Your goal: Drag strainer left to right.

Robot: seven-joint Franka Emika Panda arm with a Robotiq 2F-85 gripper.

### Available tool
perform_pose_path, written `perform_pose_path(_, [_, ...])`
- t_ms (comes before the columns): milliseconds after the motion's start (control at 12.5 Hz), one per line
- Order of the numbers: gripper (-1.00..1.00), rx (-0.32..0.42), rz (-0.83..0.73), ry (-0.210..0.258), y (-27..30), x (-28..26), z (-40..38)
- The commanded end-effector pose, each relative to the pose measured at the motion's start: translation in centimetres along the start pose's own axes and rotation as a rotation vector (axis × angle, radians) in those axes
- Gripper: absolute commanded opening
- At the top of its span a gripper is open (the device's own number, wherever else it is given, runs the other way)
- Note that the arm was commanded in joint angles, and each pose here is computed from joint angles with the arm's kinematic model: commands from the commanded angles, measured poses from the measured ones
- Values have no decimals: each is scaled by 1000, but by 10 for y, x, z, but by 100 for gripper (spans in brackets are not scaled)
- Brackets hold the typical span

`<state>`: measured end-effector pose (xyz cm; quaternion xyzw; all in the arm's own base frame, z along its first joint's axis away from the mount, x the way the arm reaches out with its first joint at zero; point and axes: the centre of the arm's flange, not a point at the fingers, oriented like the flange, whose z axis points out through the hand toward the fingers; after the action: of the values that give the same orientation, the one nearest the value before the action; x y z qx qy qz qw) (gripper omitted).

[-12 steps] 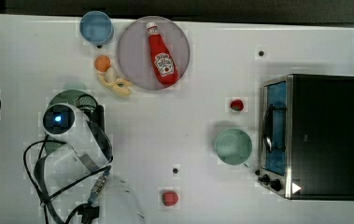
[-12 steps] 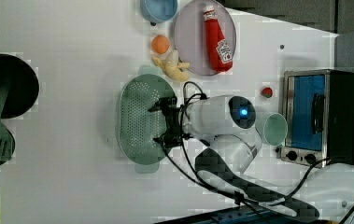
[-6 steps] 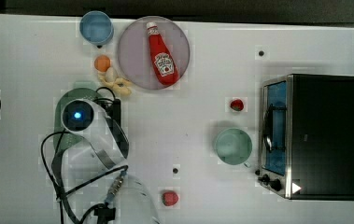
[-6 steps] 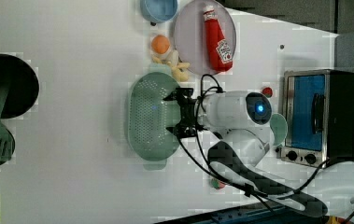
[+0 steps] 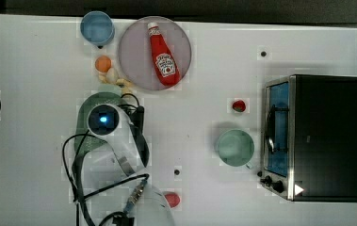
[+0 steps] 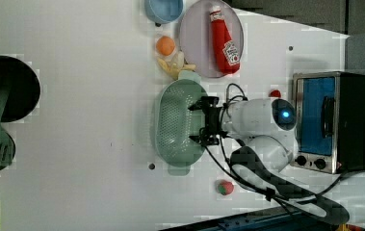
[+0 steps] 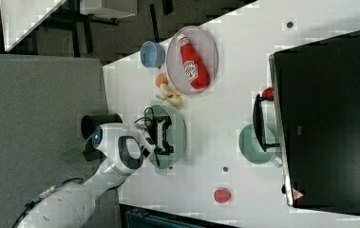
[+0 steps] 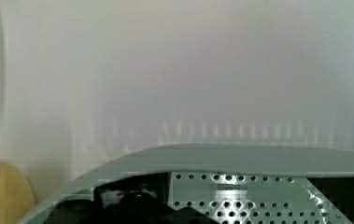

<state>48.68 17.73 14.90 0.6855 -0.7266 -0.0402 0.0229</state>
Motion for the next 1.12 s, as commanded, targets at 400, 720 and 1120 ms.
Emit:
perform_pose_path(400, [100,-2,-48,39,-11,92,-9])
perform_pose_path(720, [100,3,-36,53,-18,143,-10])
perform_pose_path(1120, [100,23,14,68,-24,195,-12])
